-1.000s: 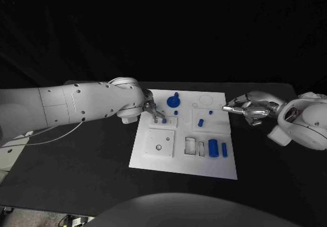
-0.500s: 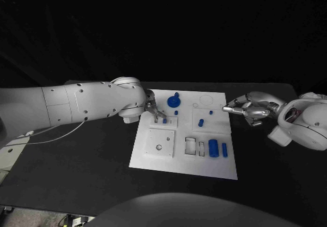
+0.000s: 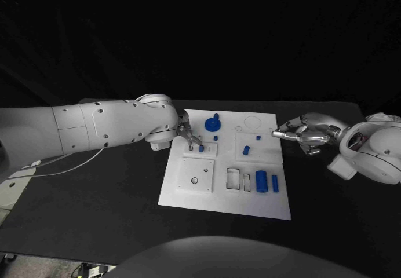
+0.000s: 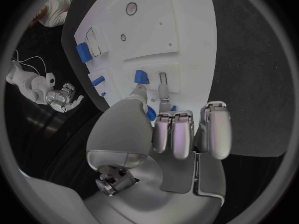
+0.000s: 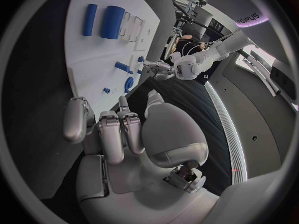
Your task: Assemble the parts on the task board
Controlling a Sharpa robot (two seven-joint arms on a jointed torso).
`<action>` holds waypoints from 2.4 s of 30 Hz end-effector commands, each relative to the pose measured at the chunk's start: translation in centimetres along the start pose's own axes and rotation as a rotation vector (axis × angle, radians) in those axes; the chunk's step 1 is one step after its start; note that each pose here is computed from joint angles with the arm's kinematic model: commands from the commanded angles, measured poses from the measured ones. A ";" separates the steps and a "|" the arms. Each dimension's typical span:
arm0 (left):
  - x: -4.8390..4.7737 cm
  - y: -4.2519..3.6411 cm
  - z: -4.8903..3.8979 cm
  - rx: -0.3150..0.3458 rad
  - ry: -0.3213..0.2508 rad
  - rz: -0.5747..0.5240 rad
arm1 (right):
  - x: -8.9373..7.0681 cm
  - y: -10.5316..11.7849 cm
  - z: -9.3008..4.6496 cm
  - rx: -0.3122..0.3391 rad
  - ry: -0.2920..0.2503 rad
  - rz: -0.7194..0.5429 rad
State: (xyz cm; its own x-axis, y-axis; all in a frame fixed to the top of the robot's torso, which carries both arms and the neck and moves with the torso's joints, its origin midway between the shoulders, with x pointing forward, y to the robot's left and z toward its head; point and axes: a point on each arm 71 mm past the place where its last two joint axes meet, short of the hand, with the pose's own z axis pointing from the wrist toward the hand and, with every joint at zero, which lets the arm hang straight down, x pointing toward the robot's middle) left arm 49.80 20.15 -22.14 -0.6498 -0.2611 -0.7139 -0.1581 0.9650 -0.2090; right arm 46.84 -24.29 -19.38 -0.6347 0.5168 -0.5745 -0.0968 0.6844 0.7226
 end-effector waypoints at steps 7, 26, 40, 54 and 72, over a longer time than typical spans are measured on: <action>0.09 0.17 0.00 -0.056 0.001 -0.004 | 0.3 0.0 0.1 -0.002 0.021 -0.001; -0.57 -0.03 -0.70 0.084 -0.126 -0.120 | 0.3 -0.2 0.1 0.000 0.019 0.003; 0.47 -0.60 -2.10 0.206 -0.095 -0.119 | 0.3 -0.4 0.0 0.008 0.021 0.010; 2.17 0.07 -2.12 0.051 -0.060 0.019 | 0.3 -0.6 0.0 0.011 0.024 0.012; 2.90 -0.63 -1.36 0.060 -0.069 0.028 | 0.4 -0.5 0.0 0.011 0.028 0.013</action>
State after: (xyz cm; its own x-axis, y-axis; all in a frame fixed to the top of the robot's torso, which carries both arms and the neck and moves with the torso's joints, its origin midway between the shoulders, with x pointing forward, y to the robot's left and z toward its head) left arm 47.00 18.90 -23.14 -0.6025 -0.2433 -0.7601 -0.0915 0.9672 -0.2370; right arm 46.75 -24.61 -19.88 -0.6417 0.5224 -0.5615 -0.0782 0.6838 0.7255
